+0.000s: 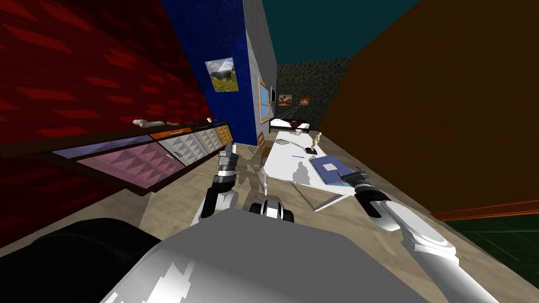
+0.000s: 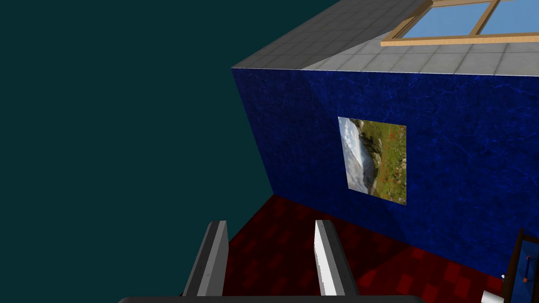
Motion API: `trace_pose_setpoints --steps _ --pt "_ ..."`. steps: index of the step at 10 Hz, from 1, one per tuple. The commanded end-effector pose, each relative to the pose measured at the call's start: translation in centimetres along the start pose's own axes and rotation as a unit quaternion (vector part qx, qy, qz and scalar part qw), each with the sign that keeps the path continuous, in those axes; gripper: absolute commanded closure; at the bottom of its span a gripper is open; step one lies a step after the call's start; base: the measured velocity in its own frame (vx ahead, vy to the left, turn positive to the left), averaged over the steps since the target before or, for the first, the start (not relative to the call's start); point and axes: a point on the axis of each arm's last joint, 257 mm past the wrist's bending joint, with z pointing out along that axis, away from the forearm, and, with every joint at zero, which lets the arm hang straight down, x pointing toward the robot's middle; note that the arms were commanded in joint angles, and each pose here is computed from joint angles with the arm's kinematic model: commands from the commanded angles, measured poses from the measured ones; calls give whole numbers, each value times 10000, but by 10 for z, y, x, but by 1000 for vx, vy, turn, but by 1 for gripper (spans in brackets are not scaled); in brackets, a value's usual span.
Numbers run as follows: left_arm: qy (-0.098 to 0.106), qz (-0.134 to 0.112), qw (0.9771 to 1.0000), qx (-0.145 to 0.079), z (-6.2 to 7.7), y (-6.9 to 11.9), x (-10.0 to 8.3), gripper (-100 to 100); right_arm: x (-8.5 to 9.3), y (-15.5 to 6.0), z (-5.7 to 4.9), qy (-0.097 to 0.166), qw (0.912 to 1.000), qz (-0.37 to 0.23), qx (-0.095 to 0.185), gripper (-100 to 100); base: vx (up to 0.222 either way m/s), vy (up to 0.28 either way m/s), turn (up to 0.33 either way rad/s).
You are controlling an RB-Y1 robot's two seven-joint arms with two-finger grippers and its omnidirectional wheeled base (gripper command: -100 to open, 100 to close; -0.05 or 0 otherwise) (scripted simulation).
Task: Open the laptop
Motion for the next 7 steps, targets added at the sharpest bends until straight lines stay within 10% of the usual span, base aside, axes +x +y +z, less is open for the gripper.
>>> trace_pose_setpoints --steps 1,7 --pt "0 0 10000 0 0 0 0 0 0 -1 -4 30 9979 -652 27 -100 1 -28 43" --pt "0 0 10000 0 0 0 0 0 0 -3 -16 92 9776 -2102 89 -100 -2 -27 40"
